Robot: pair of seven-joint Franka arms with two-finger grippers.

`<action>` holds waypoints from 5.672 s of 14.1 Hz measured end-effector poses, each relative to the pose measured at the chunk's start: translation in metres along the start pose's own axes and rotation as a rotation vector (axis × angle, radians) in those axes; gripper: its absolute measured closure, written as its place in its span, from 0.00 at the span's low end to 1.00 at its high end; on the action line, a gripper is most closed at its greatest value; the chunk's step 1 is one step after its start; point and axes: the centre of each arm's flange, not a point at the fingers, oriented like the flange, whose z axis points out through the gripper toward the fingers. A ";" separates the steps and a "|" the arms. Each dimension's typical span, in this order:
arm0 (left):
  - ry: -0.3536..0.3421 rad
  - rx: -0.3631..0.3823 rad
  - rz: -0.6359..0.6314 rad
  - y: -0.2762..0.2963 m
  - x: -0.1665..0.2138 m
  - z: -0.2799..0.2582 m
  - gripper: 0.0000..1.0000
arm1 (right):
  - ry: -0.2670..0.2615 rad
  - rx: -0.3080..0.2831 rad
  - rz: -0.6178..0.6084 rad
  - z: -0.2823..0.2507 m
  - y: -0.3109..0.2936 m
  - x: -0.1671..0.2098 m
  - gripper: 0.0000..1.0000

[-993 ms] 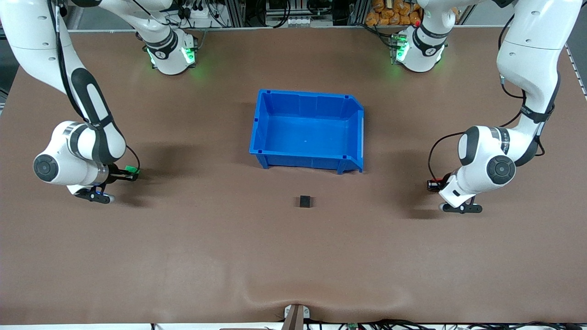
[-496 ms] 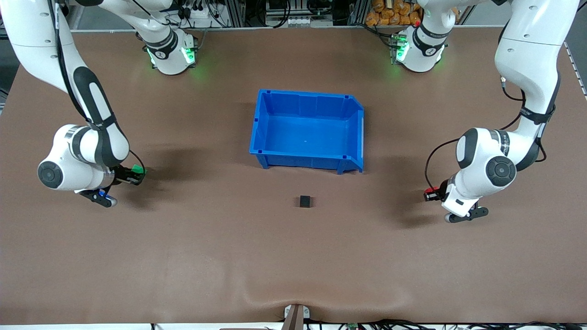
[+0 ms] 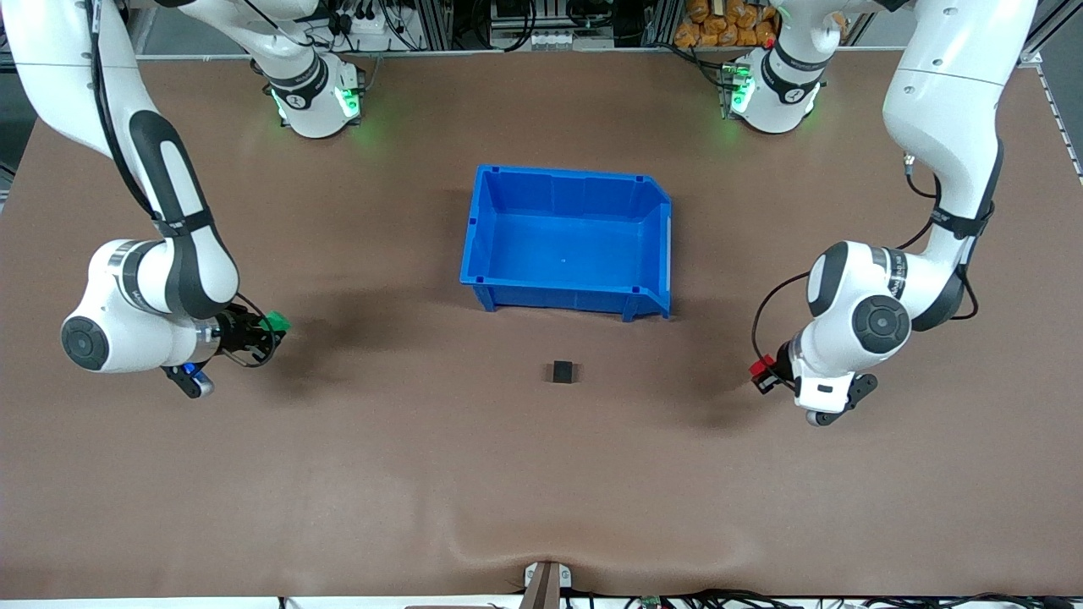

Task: Attach green and red cubes to black cube
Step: 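Carry the red and green cubes toward the black cube with both grippers, then set the red and green cubes against the black cube with both grippers, then open both grippers and lift them away from the joined cubes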

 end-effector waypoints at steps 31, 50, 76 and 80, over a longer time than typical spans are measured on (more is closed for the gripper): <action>-0.166 0.007 -0.764 0.164 -0.180 0.050 0.61 | -0.095 0.367 0.804 -0.042 -0.231 -0.215 0.60; -0.178 -0.120 -0.811 0.201 -0.214 0.059 0.61 | -0.101 0.413 0.830 0.077 -0.299 -0.274 0.60; 0.017 -0.134 -0.651 0.084 -0.007 -0.117 0.00 | -0.072 0.512 0.857 0.094 -0.314 -0.260 0.00; 0.044 -0.113 -0.498 0.038 0.002 -0.143 0.00 | -0.062 0.471 0.882 0.056 -0.298 -0.228 0.00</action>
